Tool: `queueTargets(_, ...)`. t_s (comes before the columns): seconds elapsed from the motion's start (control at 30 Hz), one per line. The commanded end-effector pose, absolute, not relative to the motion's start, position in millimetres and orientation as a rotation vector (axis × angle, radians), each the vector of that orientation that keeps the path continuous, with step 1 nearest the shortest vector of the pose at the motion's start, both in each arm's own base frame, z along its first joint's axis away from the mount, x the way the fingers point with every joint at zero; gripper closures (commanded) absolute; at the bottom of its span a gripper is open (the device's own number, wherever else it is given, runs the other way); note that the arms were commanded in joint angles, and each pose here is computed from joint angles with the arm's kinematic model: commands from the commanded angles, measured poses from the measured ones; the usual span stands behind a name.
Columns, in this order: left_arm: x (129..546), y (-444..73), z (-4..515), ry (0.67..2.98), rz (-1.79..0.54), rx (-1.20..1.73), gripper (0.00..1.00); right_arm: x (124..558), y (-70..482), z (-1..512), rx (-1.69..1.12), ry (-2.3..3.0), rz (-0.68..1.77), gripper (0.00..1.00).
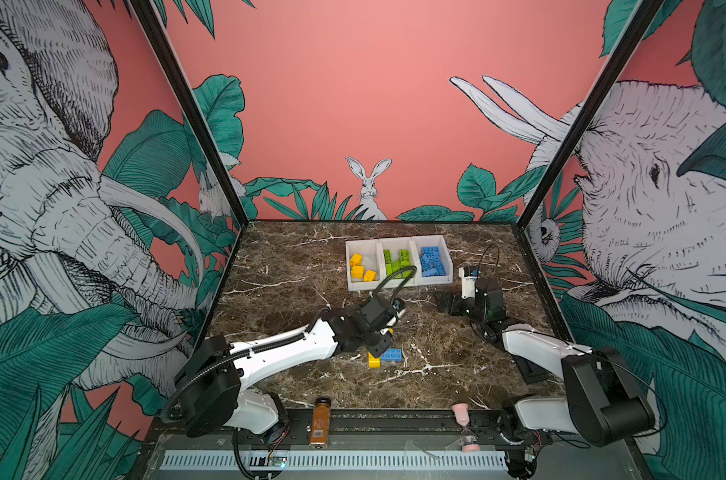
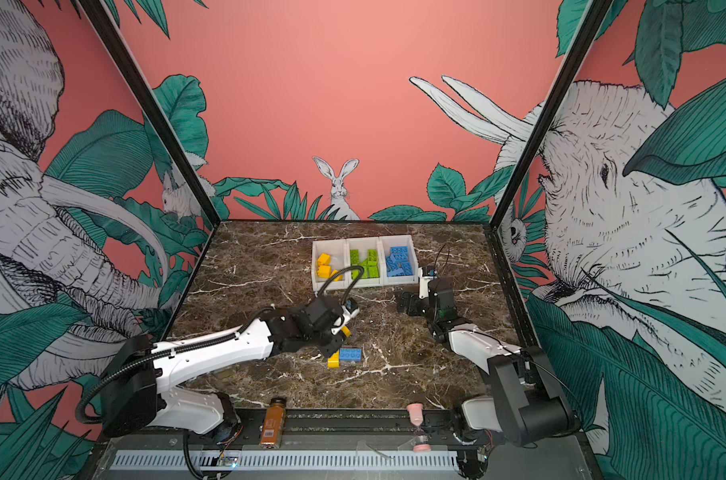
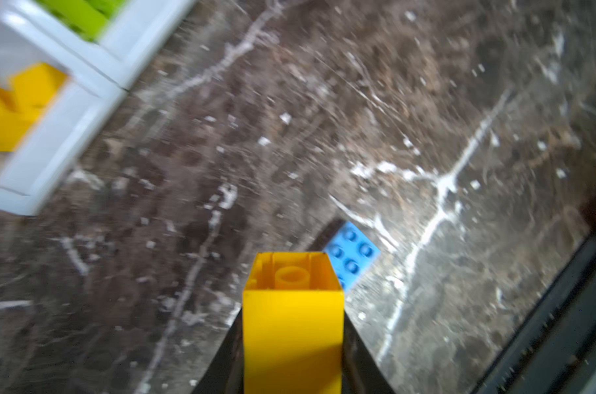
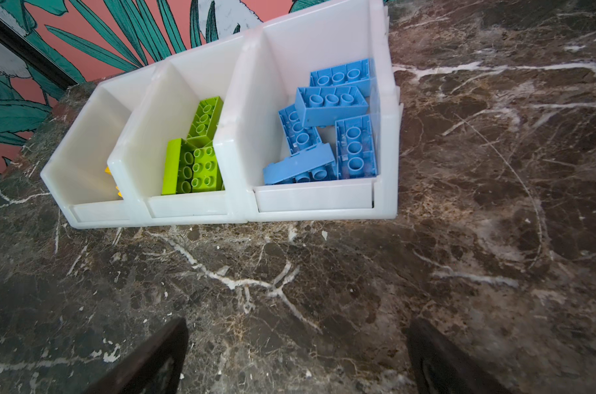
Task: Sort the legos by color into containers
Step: 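Close the left gripper on the upright yellow brick and lift it, then carry the yellow brick into the yellow compartment and open the left gripper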
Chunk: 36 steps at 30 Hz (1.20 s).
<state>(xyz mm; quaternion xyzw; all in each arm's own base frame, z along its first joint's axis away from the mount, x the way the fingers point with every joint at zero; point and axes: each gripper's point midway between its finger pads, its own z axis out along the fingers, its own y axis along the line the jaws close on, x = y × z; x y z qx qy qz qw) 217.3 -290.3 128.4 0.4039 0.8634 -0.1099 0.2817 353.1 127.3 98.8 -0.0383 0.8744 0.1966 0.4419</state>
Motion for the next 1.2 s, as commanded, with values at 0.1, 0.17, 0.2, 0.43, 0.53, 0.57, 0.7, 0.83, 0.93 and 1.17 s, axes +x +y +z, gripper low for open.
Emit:
queueTargets(0.1,308.5,-281.2,163.8,2.232,-0.224,1.037,0.81,358.0,129.0,112.0,-0.103,2.133,0.487,0.02)
queueTargets(0.17,336.8,-288.4,163.7,2.199,-0.250,1.026,0.79,358.8,127.3,113.3,-0.099,2.128,0.477,0.02)
queueTargets(0.2,358.7,-282.9,164.0,2.199,-0.234,0.994,0.79,358.2,126.2,113.1,-0.097,2.127,0.472,0.02)
queueTargets(0.43,440.2,-275.9,150.3,2.279,-0.176,0.939,0.79,356.5,124.9,120.3,-0.098,2.103,0.467,0.02)
queueTargets(0.53,456.4,-276.8,145.5,2.276,-0.238,0.917,0.78,355.6,124.0,121.5,-0.098,2.098,0.463,0.02)
queueTargets(0.57,458.6,-278.4,144.3,2.267,-0.240,0.924,0.77,355.5,124.0,121.5,-0.095,2.098,0.466,0.02)
queueTargets(0.7,468.0,-280.0,135.4,2.277,-0.228,0.905,0.74,355.2,125.1,119.8,-0.093,2.106,0.475,0.02)
queueTargets(0.83,471.7,-282.0,132.3,2.275,-0.226,0.909,0.53,355.4,125.0,120.5,-0.093,2.105,0.474,0.02)
queueTargets(0.93,474.9,-277.8,138.9,2.260,-0.187,0.907,0.30,355.4,124.0,121.6,-0.092,2.100,0.468,0.02)
queueTargets(1.17,446.3,-269.2,153.1,2.304,-0.214,0.935,0.18,354.8,123.9,122.9,-0.098,2.097,0.465,0.02)
